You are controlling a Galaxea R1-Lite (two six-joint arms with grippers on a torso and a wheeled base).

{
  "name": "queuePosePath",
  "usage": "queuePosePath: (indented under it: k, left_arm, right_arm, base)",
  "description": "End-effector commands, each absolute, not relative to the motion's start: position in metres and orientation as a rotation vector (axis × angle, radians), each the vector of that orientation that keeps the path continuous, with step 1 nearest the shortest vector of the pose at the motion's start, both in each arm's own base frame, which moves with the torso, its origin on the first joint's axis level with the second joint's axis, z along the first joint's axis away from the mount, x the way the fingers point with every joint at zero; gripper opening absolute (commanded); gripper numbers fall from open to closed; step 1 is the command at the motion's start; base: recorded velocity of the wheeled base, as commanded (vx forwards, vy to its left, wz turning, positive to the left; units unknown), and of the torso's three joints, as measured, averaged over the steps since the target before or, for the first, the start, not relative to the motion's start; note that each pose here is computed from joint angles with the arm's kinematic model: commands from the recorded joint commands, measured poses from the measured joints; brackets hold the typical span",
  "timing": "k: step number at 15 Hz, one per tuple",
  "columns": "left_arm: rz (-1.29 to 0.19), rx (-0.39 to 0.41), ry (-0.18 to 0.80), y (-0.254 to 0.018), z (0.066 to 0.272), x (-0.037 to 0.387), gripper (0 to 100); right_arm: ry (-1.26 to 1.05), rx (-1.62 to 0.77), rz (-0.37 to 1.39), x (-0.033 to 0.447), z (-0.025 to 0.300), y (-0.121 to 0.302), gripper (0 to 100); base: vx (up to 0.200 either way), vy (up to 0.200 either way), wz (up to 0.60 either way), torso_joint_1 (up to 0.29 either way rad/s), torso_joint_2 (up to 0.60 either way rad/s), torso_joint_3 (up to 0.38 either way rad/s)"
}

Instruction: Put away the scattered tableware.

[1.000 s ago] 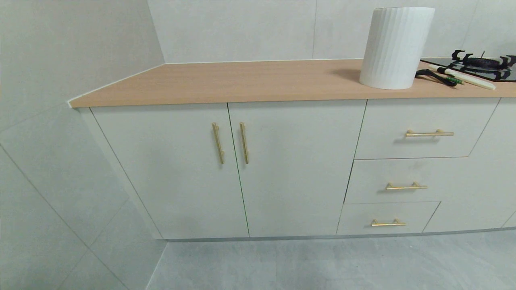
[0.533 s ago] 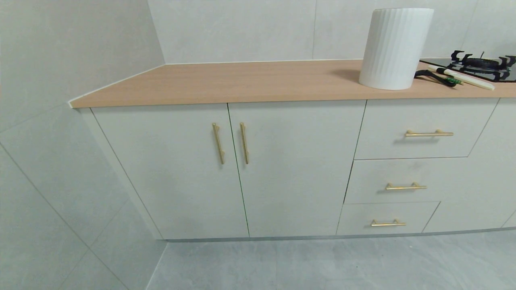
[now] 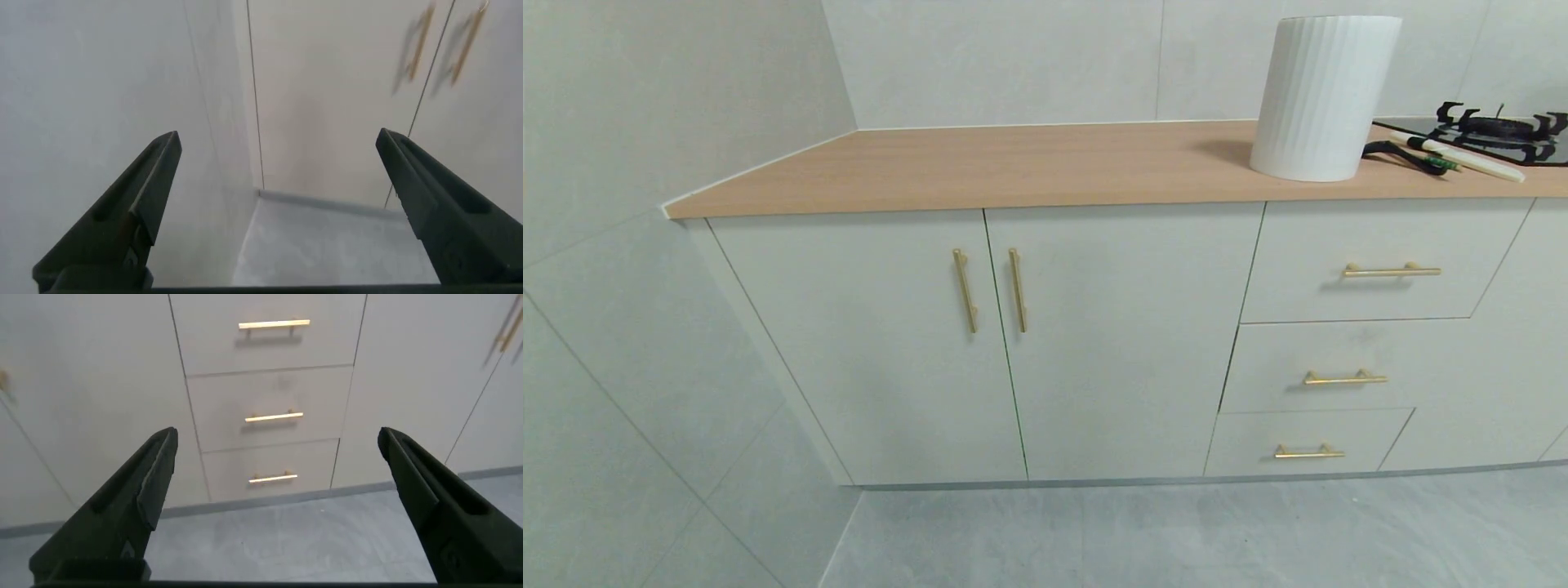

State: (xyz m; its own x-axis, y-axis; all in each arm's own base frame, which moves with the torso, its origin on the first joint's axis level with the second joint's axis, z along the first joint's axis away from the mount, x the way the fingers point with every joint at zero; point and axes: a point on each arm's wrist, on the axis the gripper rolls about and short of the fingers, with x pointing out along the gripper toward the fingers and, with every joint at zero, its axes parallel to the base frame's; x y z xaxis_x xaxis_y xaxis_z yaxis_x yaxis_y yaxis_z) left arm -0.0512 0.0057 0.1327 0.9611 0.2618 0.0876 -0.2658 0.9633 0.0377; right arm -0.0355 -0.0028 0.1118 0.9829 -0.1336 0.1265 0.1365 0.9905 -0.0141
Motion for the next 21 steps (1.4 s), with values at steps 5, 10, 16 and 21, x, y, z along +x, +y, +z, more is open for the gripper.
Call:
queuePosePath:
  k: [5,10,16,21]
  left_arm:
    - [0.165,0.055,-0.04,0.003,0.08,-0.023,100]
    - [0.038,0.015,-0.003,0.001,0.076,-0.023,100]
    - [0.037,0.005,-0.003,0.001,0.076,-0.023,100]
    - [0.037,-0.005,-0.003,0.001,0.076,-0.023,100]
  right_arm:
    - [-0.056,-0.062,-0.036,-0.023,0.082,-0.001,100]
    - [-0.034,-0.054,0.005,-0.023,0.079,0.0,100]
    - [-0.004,-0.02,0.054,-0.023,0.076,0.001,100]
    - [-0.005,-0.011,0.051,-0.023,0.076,0.001,100]
  base:
    - [0.0,0.0,0.0,0.0,0.0,0.0]
    - [0.0,0.0,0.0,0.0,0.0,0.0]
    - [0.0,0.0,0.0,0.0,0.0,0.0]
    - [0.0,0.0,0.0,0.0,0.0,0.0]
